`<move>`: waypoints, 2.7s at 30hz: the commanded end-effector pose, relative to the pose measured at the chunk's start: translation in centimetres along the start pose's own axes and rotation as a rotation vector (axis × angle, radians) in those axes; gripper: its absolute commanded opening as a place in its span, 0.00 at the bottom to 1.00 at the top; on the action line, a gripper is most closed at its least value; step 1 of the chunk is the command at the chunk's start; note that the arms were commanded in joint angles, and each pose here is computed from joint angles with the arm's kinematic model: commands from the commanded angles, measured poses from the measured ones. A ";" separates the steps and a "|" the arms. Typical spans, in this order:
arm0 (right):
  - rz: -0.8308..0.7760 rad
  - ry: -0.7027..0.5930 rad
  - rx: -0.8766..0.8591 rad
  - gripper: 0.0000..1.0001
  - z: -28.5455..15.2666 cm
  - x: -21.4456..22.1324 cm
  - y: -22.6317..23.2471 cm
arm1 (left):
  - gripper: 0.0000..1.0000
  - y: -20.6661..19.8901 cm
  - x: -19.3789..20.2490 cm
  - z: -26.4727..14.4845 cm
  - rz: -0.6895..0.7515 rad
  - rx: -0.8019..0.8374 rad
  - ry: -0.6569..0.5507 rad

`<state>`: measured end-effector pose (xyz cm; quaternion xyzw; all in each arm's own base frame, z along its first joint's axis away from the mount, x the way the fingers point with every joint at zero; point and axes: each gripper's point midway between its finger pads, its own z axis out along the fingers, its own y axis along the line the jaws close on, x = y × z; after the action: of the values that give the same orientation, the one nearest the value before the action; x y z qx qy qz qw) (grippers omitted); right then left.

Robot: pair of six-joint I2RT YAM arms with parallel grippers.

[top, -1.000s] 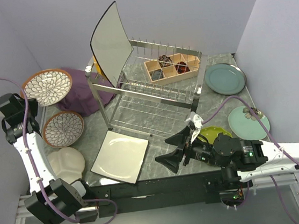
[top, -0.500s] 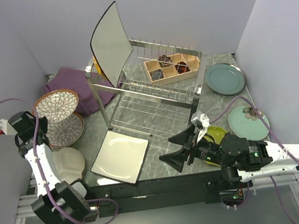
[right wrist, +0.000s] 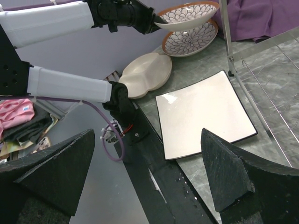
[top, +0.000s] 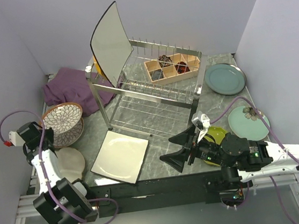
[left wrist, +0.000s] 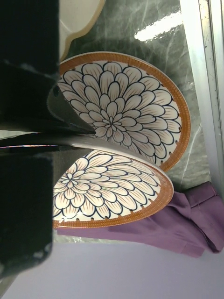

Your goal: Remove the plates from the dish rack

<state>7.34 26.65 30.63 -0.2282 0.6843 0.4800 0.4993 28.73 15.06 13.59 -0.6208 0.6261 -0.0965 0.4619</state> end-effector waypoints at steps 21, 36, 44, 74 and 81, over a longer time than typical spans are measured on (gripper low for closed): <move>0.005 -0.054 -0.014 1.00 -0.6 -1.0 0.0 | 0.01 -1.7 -3.0 1.2 -0.035 0.100 -0.151; 0.007 -0.064 -0.017 1.00 -1.0 -1.4 0.0 | 0.32 -1.1 -2.1 2.6 -0.010 0.055 -0.093; 0.008 -0.071 -0.017 1.00 -1.1 -1.5 -0.2 | 0.64 -0.8 -2.3 2.5 0.003 0.006 -0.086; 0.017 -0.071 -0.027 1.00 -1.0 -1.2 0.0 | 0.79 1.6 -3.4 2.7 0.064 -0.181 -0.100; 0.008 -0.062 0.004 1.00 -0.8 -1.1 -0.5 | 0.79 -1.9 -3.9 1.3 0.120 -0.104 -0.131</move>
<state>7.35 25.55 30.92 -0.2185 0.6736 0.4912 0.5072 28.26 18.28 10.98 -0.6450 0.6442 0.0057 0.4111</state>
